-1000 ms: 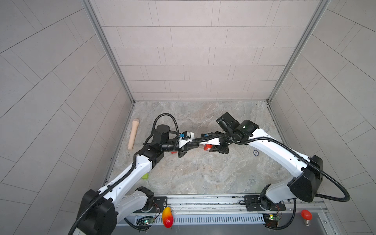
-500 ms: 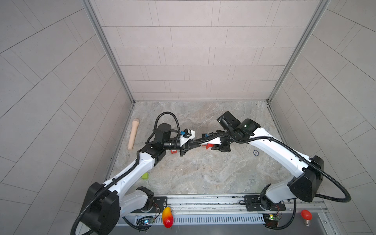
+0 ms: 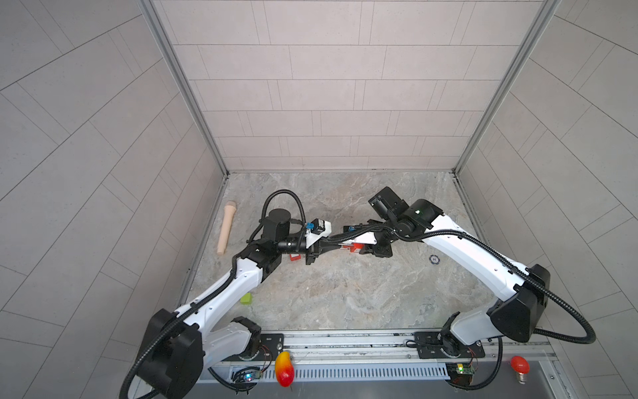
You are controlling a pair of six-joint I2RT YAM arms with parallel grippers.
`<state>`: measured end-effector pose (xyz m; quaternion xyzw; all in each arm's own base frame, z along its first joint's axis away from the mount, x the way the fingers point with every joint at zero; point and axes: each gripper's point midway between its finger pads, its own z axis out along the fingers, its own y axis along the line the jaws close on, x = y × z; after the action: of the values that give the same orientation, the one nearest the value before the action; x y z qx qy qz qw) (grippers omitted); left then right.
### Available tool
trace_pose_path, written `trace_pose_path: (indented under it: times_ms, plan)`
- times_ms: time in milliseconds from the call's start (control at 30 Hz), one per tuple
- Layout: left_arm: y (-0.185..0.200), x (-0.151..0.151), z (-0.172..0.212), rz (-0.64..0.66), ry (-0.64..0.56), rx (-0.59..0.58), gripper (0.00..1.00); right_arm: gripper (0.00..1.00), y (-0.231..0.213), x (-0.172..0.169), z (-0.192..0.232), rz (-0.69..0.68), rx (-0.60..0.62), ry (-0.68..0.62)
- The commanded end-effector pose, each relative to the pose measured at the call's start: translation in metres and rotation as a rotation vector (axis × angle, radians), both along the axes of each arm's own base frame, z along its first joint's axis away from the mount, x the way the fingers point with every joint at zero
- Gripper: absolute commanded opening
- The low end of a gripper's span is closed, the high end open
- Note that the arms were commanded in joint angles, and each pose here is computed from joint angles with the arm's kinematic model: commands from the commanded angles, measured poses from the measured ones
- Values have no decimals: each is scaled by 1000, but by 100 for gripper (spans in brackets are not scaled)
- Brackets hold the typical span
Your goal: Lock with the key
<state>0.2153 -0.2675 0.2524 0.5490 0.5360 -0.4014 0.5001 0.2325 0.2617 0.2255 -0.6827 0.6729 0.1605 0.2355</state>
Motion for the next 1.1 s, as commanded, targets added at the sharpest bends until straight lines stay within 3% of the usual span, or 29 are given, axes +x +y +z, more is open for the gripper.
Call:
trace_pose_path:
  times_ms: [0, 233, 533, 733, 833, 967, 1067]
  plan:
    - [0, -6, -12, 8, -103, 44, 0, 0, 39, -11, 50, 118, 246, 17]
    - [4, -7, -7, 41, -186, 51, 0, 0, 43, -8, 48, 115, 244, 74]
    - [-9, -13, -15, -55, 40, -9, 0, 1, 55, 22, 60, 85, 278, -60]
    - [-14, -9, -16, -74, 106, -34, 0, 3, 55, 38, 66, 44, 267, -154]
    - [-15, -4, -13, -65, 104, -43, 0, 14, 56, 34, 63, 60, 259, -122]
    - [-9, 9, -2, 2, 86, -75, 0, 46, 32, 25, 50, 34, 134, -73]
    - [-6, 13, 6, 14, 60, -92, 0, 51, 8, 12, 44, 9, 53, -35]
